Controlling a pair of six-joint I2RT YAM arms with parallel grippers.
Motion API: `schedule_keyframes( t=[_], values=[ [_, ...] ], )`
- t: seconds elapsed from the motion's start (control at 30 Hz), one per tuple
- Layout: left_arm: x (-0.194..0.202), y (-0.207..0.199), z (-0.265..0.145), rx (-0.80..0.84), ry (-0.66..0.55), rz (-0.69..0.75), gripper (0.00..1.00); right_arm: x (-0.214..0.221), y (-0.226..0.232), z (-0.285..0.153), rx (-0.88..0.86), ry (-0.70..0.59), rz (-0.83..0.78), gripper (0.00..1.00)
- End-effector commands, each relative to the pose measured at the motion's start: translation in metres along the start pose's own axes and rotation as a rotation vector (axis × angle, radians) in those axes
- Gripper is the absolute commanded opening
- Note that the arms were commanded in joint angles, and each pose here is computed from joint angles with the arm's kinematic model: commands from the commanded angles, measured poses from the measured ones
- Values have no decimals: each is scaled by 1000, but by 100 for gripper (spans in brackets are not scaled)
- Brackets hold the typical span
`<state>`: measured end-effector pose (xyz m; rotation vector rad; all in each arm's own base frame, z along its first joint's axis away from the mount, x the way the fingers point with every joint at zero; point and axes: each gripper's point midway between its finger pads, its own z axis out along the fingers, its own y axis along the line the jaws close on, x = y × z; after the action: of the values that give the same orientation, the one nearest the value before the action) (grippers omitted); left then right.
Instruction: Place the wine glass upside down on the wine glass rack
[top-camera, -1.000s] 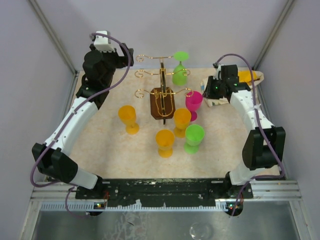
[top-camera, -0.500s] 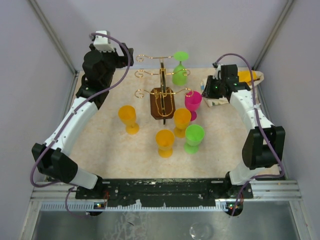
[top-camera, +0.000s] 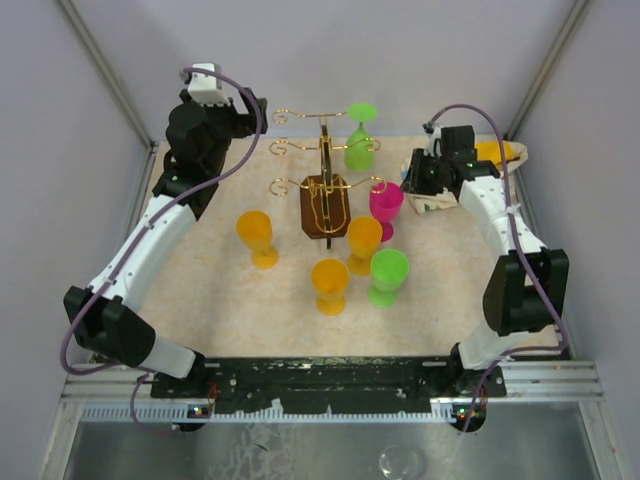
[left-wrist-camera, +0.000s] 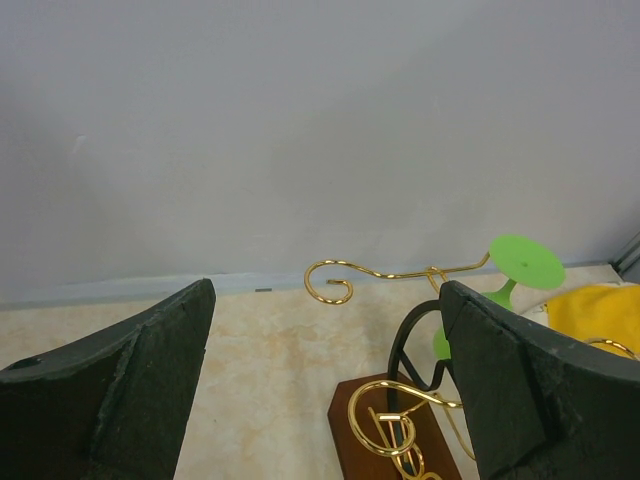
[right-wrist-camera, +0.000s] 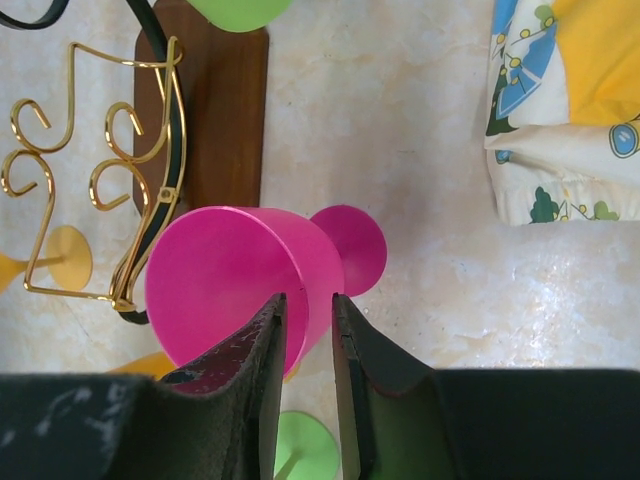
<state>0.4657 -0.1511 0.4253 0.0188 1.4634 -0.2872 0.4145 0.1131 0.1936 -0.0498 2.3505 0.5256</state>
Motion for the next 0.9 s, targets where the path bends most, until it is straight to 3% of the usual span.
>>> schedule_keyframes(
  t=[0.0, 0.17, 0.27, 0.43, 0.7, 0.87],
  values=[
    [-19, -2, -7, 13, -54, -16, 99, 3, 8, 9, -19, 29, -25, 26],
    [-21, -4, -7, 24, -54, -13, 99, 19, 1, 26, 6, 88, -39, 22],
    [-21, -4, -8, 24, -55, -11, 99, 11, 1, 23, 9, 72, -58, 0],
    [-29, -6, -10, 34, -76, -23, 99, -27, -6, -2, 118, -24, -123, 0],
    [-48, -20, -10, 76, -88, -147, 99, -135, -26, -114, 463, -452, -207, 0],
    [-56, -16, -7, -1, -68, -353, 99, -189, -3, -176, 456, -793, -256, 0]
  ],
)
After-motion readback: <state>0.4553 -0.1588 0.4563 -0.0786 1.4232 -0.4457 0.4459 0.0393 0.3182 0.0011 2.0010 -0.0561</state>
